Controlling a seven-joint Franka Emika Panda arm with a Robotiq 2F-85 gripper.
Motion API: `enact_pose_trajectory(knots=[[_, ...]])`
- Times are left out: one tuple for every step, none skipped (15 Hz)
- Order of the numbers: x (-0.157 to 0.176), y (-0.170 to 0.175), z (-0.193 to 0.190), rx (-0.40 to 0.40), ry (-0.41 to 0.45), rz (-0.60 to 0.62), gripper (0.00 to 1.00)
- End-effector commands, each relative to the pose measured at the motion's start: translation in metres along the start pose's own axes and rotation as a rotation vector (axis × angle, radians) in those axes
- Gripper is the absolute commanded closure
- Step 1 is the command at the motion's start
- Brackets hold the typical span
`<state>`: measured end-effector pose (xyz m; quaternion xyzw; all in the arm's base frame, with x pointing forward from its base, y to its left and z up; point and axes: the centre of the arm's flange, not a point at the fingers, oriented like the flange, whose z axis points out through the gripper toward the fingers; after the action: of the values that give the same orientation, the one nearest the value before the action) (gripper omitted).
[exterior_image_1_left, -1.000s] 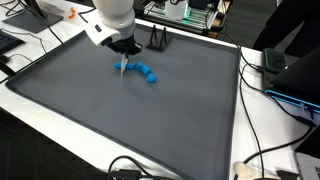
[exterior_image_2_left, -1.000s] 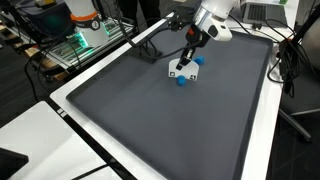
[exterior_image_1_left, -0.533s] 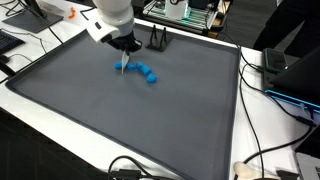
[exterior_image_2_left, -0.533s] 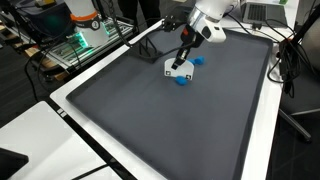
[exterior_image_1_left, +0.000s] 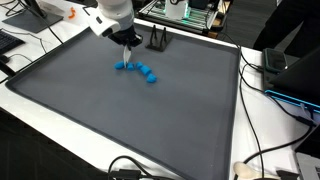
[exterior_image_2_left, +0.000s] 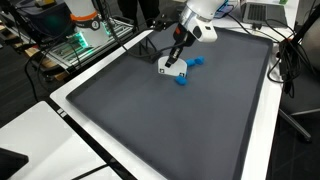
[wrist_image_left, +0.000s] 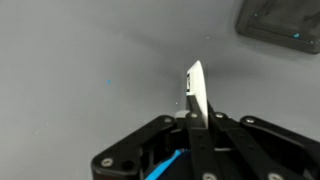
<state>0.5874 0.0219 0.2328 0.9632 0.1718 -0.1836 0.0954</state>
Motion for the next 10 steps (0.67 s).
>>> enact_pose_trajectory(knots=[[-0.026, -0.001, -0.004, 0.060, 0.017, -0.003, 0.99], [-0.029, -0.002, -0.006, 0.076, 0.019, 0.010, 0.99], [-0.032, -0.002, -0.009, 0.093, 0.019, 0.031, 0.99], [-0.036, -0.003, -0.011, 0.113, 0.021, 0.049, 0.99], [-0.041, -0.004, -0.013, 0.133, 0.027, 0.063, 0.99], [-0.046, -0.006, -0.015, 0.154, 0.026, 0.086, 0.99], [-0.051, -0.007, -0.017, 0.179, 0.022, 0.112, 0.99], [-0.056, -0.009, -0.018, 0.199, 0.016, 0.136, 0.99], [-0.062, -0.011, -0.020, 0.220, 0.013, 0.155, 0.99], [-0.066, -0.014, -0.020, 0.238, 0.000, 0.192, 0.99]])
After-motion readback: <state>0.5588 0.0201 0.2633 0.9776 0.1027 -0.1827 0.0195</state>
